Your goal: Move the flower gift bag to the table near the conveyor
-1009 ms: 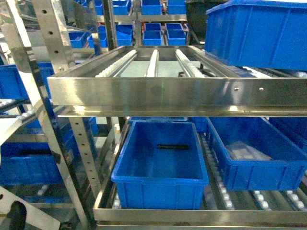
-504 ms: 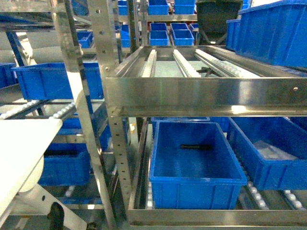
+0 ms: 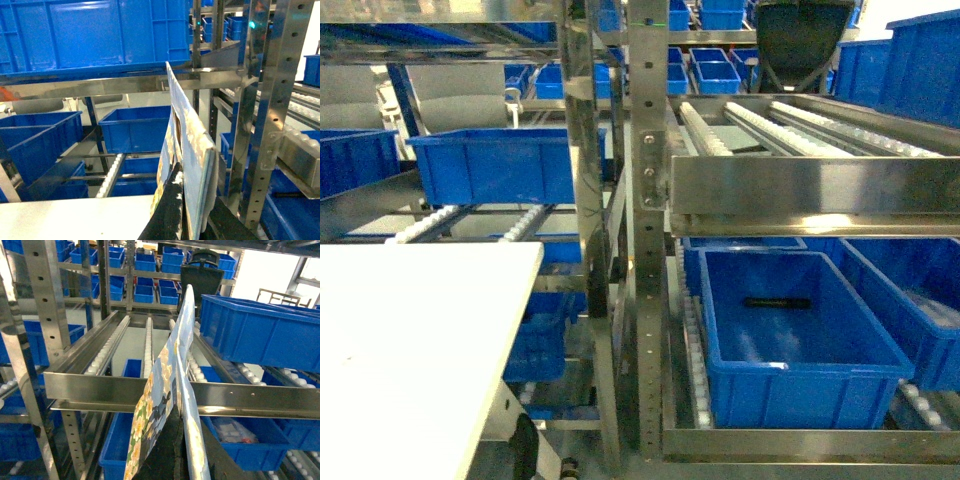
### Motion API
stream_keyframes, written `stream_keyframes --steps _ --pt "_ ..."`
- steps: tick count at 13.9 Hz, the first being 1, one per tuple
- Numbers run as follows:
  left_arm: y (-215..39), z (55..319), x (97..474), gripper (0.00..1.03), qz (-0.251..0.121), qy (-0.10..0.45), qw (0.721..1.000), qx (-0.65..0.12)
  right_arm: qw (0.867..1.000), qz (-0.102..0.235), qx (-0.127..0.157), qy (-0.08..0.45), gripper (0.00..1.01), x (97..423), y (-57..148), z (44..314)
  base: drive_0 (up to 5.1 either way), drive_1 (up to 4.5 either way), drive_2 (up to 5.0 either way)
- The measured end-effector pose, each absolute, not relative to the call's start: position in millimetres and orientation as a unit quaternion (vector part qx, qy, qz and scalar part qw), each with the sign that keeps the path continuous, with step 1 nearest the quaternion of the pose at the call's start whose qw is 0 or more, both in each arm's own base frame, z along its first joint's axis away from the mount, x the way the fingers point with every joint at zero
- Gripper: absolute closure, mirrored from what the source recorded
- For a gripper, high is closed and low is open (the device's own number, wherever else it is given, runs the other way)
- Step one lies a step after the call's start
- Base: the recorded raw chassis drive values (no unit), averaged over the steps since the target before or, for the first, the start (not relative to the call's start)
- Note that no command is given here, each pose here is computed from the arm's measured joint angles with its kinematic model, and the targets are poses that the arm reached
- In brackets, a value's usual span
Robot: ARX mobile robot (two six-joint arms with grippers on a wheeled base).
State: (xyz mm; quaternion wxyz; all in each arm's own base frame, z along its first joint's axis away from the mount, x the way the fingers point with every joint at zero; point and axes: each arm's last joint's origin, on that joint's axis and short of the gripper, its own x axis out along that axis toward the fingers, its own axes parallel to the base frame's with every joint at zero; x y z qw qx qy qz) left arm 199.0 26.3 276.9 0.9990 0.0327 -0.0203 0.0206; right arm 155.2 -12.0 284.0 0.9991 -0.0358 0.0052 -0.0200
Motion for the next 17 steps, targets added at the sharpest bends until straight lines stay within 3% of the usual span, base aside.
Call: stream_keyframes --steps 17 --pt "26.3 276.8 199.1 1.01 0.020 -0.020 0.999 0.033 0.999 -0.020 -0.036 0.006 0.99 155.4 -12.0 283.9 -4.8 1.48 3.5"
